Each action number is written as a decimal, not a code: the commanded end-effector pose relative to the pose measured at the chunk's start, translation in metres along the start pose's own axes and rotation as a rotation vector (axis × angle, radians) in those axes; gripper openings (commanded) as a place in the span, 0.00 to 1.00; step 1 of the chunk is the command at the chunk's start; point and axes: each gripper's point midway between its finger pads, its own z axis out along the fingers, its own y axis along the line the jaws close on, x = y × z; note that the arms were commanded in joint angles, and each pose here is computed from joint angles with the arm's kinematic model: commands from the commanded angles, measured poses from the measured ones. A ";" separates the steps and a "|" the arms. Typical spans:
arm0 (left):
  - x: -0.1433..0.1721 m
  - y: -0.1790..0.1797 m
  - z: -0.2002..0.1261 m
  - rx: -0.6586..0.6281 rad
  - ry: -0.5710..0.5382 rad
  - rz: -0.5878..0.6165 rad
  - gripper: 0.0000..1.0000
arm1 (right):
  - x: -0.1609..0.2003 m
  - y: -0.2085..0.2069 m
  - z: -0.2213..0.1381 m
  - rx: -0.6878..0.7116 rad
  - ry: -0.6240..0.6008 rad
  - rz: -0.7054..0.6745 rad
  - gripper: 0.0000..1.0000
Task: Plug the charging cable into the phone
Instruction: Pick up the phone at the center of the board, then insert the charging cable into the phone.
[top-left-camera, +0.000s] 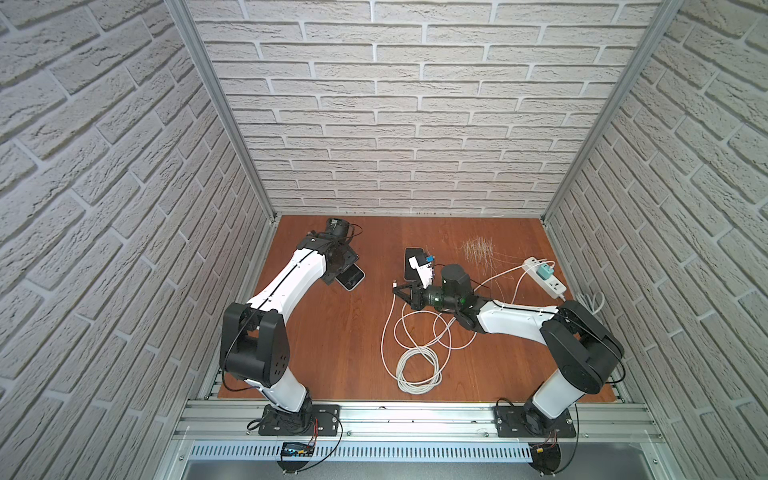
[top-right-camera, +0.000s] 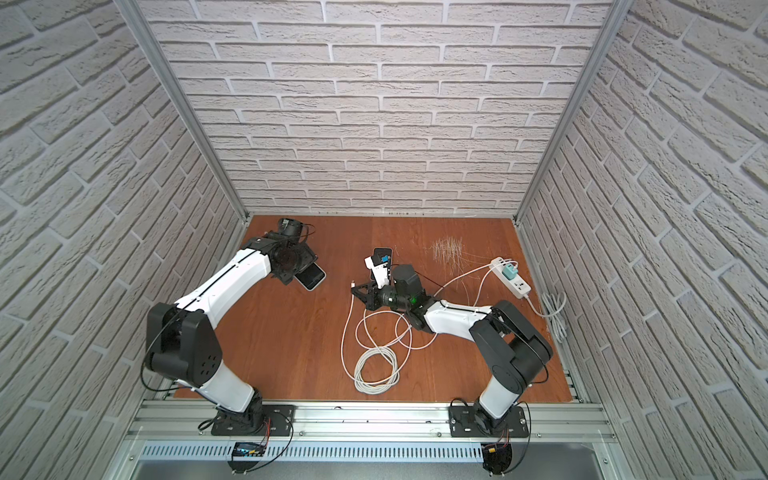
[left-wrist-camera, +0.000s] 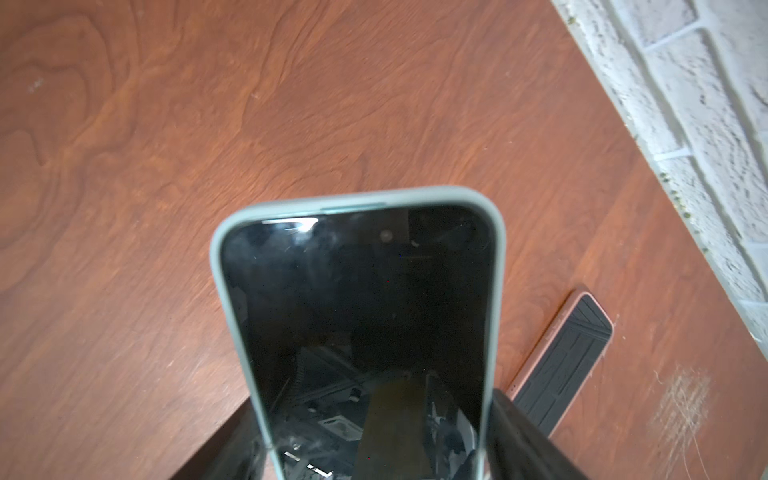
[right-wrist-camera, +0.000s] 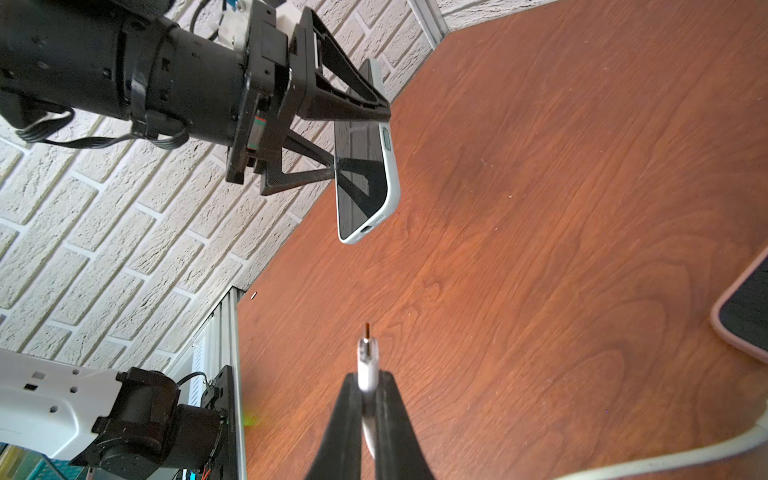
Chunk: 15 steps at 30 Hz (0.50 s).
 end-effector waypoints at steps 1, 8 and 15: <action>-0.006 -0.012 -0.024 0.072 -0.039 0.060 0.03 | -0.008 0.027 -0.003 -0.069 -0.020 -0.064 0.03; -0.004 -0.028 -0.046 0.135 -0.045 0.112 0.00 | 0.004 0.041 0.007 -0.135 0.040 -0.081 0.03; 0.005 -0.047 -0.060 0.191 -0.057 0.183 0.00 | 0.018 0.051 0.018 -0.184 0.108 -0.089 0.03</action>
